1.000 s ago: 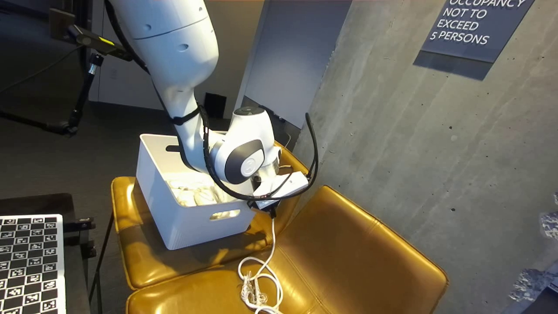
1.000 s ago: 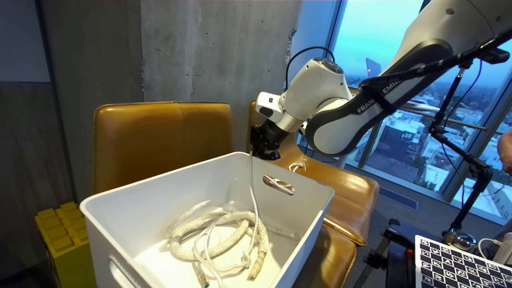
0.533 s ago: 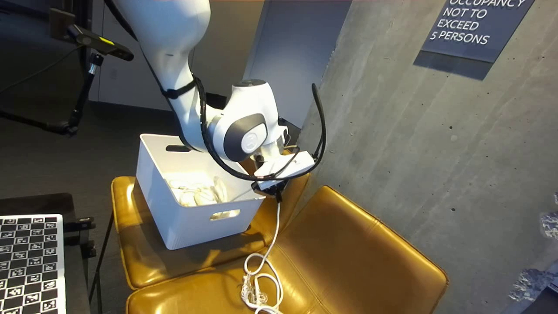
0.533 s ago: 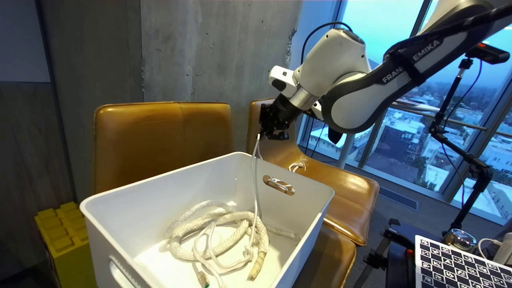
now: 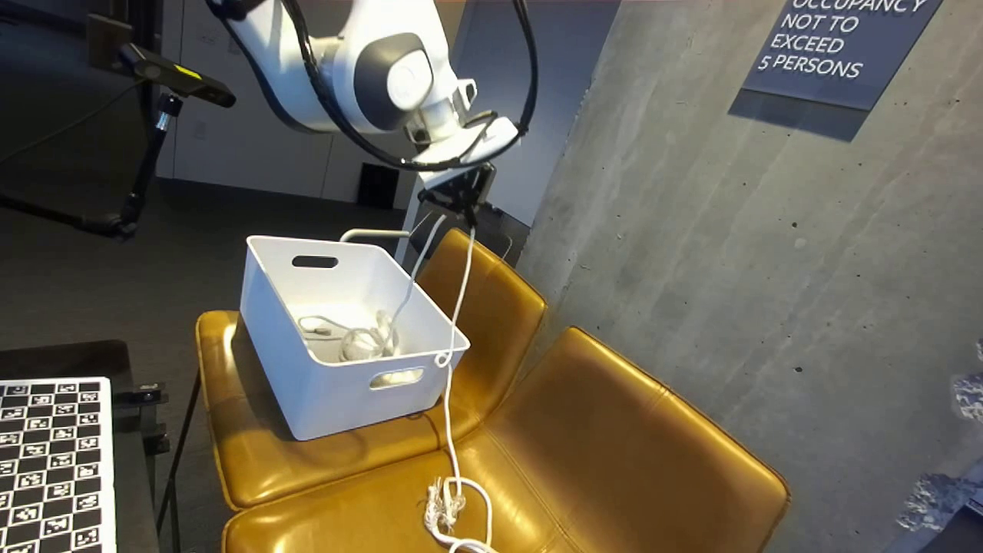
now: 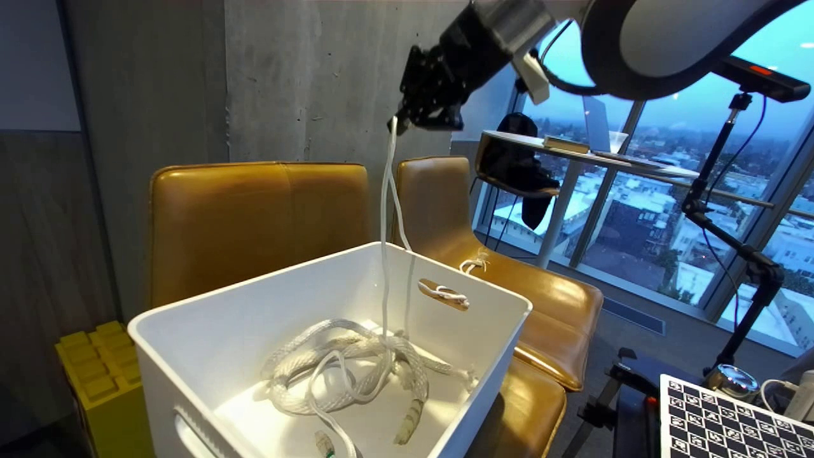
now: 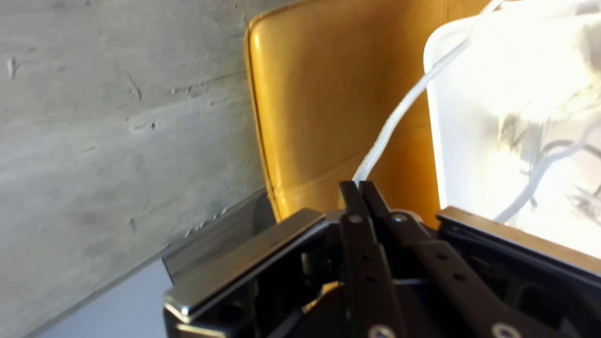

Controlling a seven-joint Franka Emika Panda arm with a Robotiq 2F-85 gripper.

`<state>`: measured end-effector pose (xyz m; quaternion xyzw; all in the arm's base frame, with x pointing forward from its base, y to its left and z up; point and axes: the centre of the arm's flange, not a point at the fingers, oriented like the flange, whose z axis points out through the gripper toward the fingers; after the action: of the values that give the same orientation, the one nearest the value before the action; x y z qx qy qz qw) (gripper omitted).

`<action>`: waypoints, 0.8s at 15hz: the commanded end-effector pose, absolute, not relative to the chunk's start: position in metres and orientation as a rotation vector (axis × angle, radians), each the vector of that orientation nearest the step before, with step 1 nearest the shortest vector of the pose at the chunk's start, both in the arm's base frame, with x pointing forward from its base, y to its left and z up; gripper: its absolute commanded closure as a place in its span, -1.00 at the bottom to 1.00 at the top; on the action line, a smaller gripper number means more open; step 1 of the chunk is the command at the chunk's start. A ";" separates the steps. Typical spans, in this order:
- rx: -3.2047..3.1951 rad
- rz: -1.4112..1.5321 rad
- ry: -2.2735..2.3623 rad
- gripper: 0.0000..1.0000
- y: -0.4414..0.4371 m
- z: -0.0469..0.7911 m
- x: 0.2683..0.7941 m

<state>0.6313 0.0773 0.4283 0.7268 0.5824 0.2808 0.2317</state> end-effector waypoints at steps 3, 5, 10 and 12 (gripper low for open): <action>1.909 0.907 1.603 0.98 0.189 0.521 0.571; 1.869 0.940 1.624 0.98 0.236 0.542 0.548; 1.801 0.961 1.681 0.98 0.361 0.562 0.477; 1.810 0.944 1.689 0.98 0.390 0.552 0.457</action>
<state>0.4776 0.3457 0.5590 0.6587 0.6194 0.3552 0.2371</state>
